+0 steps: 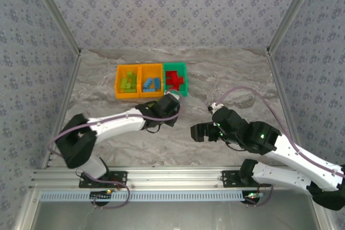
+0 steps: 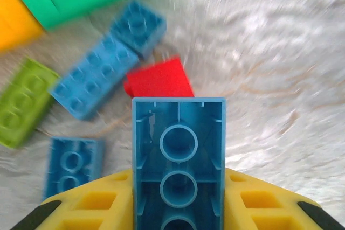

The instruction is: Sort the legos into containers by color

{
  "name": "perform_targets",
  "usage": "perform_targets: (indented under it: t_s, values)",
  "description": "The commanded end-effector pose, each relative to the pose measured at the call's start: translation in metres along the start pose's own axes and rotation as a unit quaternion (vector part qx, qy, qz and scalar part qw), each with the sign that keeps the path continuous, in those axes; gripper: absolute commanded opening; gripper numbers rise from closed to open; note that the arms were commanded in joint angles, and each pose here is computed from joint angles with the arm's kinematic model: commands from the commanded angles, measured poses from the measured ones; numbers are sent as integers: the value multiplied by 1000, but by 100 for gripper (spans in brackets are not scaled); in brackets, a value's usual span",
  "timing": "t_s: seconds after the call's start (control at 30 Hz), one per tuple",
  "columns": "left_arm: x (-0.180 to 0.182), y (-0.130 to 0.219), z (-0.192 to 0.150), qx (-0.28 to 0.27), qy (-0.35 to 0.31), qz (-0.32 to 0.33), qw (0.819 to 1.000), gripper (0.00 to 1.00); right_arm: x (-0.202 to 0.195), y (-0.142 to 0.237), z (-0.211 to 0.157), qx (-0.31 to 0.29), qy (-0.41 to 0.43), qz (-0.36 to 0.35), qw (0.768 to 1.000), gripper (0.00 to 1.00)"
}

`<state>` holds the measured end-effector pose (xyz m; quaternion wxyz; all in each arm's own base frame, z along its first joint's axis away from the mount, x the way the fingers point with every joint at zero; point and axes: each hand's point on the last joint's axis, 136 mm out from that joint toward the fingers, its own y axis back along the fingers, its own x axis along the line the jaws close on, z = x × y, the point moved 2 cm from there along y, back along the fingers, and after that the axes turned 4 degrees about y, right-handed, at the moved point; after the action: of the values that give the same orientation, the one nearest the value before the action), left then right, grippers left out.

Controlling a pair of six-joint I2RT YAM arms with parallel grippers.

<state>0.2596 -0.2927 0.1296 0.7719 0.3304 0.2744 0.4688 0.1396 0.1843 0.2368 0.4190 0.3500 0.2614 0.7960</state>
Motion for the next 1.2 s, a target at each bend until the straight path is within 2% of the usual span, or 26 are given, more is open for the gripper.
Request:
perform_targets:
  t_s: [0.0, 0.13, 0.2, 0.37, 0.43, 0.5, 0.67, 0.83, 0.97, 1.07, 1.17]
  values:
    - [23, 26, 43, -58, -4, 28, 998, 34, 5, 14, 12, -37, 1, 18, 999, 100]
    - [66, 23, 83, -73, 17, 80, 994, 35, -4, 20, 15, -55, -12, 1, 998, 100]
    - [94, 10, 101, -73, 46, 104, 991, 35, -6, 21, 13, -58, -20, -1, 998, 100]
    - [142, -26, 136, -70, 114, 114, 984, 37, -10, 22, 7, -48, -37, -4, 998, 100]
    - [148, -34, 151, -73, 128, 95, 984, 42, -11, 23, 4, -44, -39, -6, 998, 100]
    - [150, -34, 163, -74, 128, 84, 985, 52, -14, 22, 2, -42, -45, -12, 998, 100]
    - [140, 6, 181, -106, 124, 60, 985, 55, -15, 11, -1, -40, -52, -20, 998, 100]
    - [97, 81, 160, -151, 91, -4, 984, 56, -5, -17, 10, -35, -35, -34, 998, 100]
    - [51, 144, 117, -177, -12, -81, 981, 60, -1, -53, 19, 0, -16, -70, 997, 100]
    - [29, 180, 76, -184, -109, -129, 968, 63, 0, -88, 25, 35, -13, -93, 995, 100]
    - [7, 209, 25, -160, -232, -209, 937, 73, 1, -127, 31, 56, -27, -89, 994, 100]
